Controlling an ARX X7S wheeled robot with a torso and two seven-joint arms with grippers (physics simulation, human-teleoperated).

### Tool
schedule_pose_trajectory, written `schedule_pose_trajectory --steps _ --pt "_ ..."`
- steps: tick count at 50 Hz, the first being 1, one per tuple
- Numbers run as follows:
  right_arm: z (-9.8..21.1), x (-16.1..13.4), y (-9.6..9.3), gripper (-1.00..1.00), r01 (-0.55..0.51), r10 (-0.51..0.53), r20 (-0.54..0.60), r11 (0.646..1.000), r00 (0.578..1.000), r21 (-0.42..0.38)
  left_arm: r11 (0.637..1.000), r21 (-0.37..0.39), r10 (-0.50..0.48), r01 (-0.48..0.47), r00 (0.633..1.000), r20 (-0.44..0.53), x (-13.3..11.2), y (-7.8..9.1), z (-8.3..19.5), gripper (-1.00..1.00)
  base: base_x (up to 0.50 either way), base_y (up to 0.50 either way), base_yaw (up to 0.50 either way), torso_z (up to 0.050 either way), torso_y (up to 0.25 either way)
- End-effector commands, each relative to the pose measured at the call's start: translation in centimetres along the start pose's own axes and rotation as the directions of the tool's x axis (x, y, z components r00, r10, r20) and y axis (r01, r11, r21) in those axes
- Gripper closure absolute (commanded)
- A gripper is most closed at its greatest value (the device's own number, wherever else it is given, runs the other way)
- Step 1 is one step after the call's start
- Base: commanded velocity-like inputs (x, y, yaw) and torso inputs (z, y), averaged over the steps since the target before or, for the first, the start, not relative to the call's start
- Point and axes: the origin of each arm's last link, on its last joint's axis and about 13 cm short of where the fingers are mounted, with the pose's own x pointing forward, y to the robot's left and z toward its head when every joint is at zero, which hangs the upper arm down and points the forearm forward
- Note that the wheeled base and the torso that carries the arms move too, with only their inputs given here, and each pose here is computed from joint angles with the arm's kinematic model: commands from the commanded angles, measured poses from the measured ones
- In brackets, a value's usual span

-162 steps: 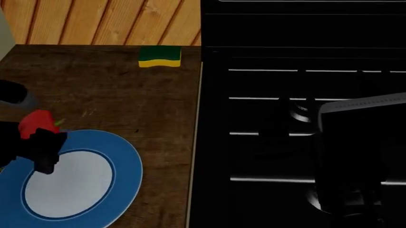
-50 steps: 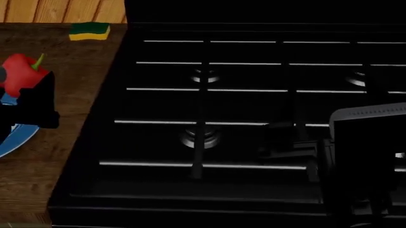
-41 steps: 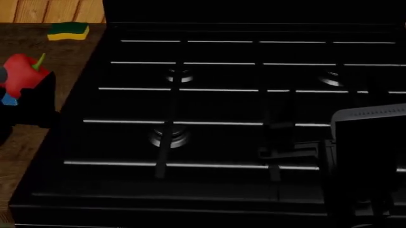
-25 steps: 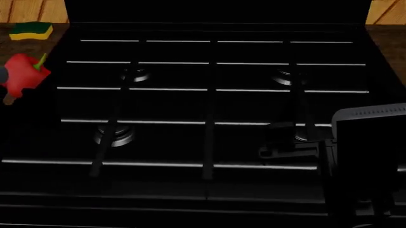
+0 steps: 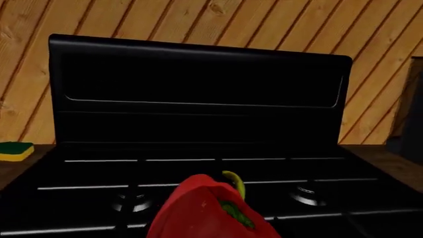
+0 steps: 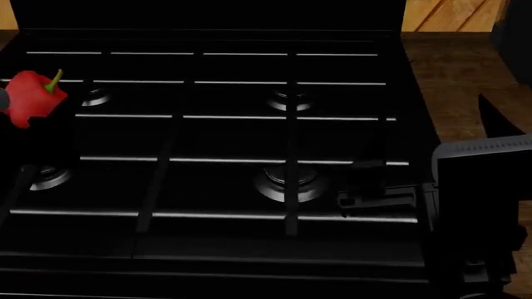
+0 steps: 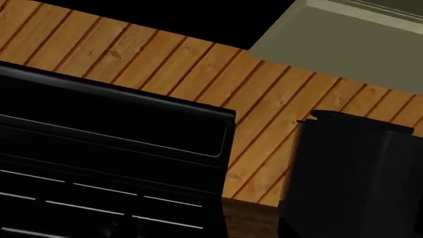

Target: Pick the bell pepper from the counter and place it in the microwave.

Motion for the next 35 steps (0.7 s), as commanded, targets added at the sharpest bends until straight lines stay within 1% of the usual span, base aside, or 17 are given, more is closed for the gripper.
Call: schedule_pose_trajectory --steps 1,6,9,11,12,14,17,18,22,24,28,29,30,31,32,34,35 --pt "0.0 0.1 0.0 -1.00 -0.006 0.006 -0.001 1.000 1.000 0.000 0.998 -0.048 -0.032 0.032 0.999 0.013 0.0 0.1 -0.1 1.00 0.00 0.00 0.00 0.000 0.000" --pt "-0.1 0.2 0.1 -1.00 -0.010 0.010 -0.001 1.000 1.000 0.000 0.998 -0.055 -0.030 0.031 0.999 0.031 -0.2 0.1 0.0 1.00 0.00 0.00 0.00 0.000 0.000" --pt "-0.1 0.2 0.1 -1.00 -0.011 0.011 0.000 1.000 1.000 0.002 0.998 -0.049 -0.035 0.041 0.992 0.119 -0.4 0.0 0.5 1.00 0.00 0.00 0.00 0.000 0.000" --pt "0.0 0.3 0.1 -1.00 -0.014 0.014 0.002 1.000 1.000 0.002 0.998 -0.029 -0.055 0.062 0.976 0.211 -0.9 -0.5 1.3 1.00 0.00 0.00 0.00 0.000 0.000" --pt "0.0 0.3 0.1 -1.00 -0.014 0.014 0.002 1.000 1.000 0.002 0.997 -0.027 -0.061 0.069 0.971 0.233 -1.0 -0.6 1.5 1.00 0.00 0.00 0.00 0.000 0.000" --pt "0.0 0.2 0.1 -1.00 -0.014 0.014 0.003 1.000 1.000 0.003 0.996 0.000 -0.081 0.085 0.952 0.294 -1.4 -1.1 2.0 1.00 0.00 0.00 0.00 0.000 0.000" --pt "0.0 0.2 0.1 -1.00 -0.014 0.014 0.003 1.000 1.000 0.002 0.996 -0.004 -0.086 0.092 0.941 0.328 -1.6 -1.4 2.3 1.00 0.00 0.00 0.00 0.000 0.000" --pt "0.0 0.1 0.1 -1.00 -0.015 0.015 0.004 1.000 1.000 0.002 0.995 0.010 -0.093 0.095 0.928 0.360 -1.8 -1.4 2.5 1.00 0.00 0.00 0.00 0.000 0.000" --pt "0.1 0.2 0.2 -1.00 -0.016 0.016 0.007 1.000 1.000 0.005 0.995 0.020 -0.095 0.097 0.886 0.453 -2.3 -1.8 3.8 1.00 0.00 0.00 0.00 0.000 0.000" --pt "0.1 0.2 0.2 -1.00 -0.019 0.019 0.009 1.000 1.000 0.007 0.995 0.030 -0.097 0.094 0.868 0.486 -2.4 -2.0 4.5 1.00 0.00 0.00 0.00 0.000 0.000" --pt "0.1 0.3 0.2 -1.00 -0.019 0.019 0.012 1.000 1.000 0.009 0.994 0.073 -0.113 0.087 0.833 0.542 -2.7 -2.4 5.3 1.00 0.00 0.00 0.00 0.000 0.002" --pt "0.1 0.2 0.1 -1.00 -0.019 0.019 0.013 1.000 1.000 0.010 0.994 0.066 -0.112 0.091 0.831 0.545 -2.8 -2.5 5.5 1.00 0.00 0.00 0.00 0.000 0.000" --pt "0.1 0.2 0.1 -1.00 -0.019 0.019 0.014 1.000 1.000 0.010 0.993 0.082 -0.118 0.086 0.818 0.563 -2.9 -2.7 5.6 1.00 0.00 0.00 0.00 0.000 0.000" --pt "0.1 0.2 0.1 -1.00 -0.018 0.018 0.015 1.000 1.000 0.010 0.993 0.074 -0.119 0.094 0.819 0.561 -3.0 -2.8 5.8 1.00 0.00 0.00 0.00 0.000 0.000" --pt "0.2 0.2 0.1 -1.00 -0.019 0.019 0.015 1.000 1.000 0.011 0.993 0.080 -0.121 0.091 0.815 0.567 -3.0 -2.8 5.8 1.00 0.00 0.00 0.00 0.000 0.000" --pt "0.0 0.1 0.1 -1.00 -0.018 0.017 0.014 1.000 1.000 0.012 0.991 0.095 -0.131 0.092 0.790 0.599 -3.3 -3.0 6.3 1.00 0.00 0.00 0.00 0.000 0.000" --pt "0.0 0.1 0.1 -1.00 -0.018 0.018 0.014 1.000 1.000 0.013 0.992 0.088 -0.127 0.094 0.790 0.599 -3.3 -3.1 6.5 1.00 0.00 0.00 0.00 0.000 0.000"
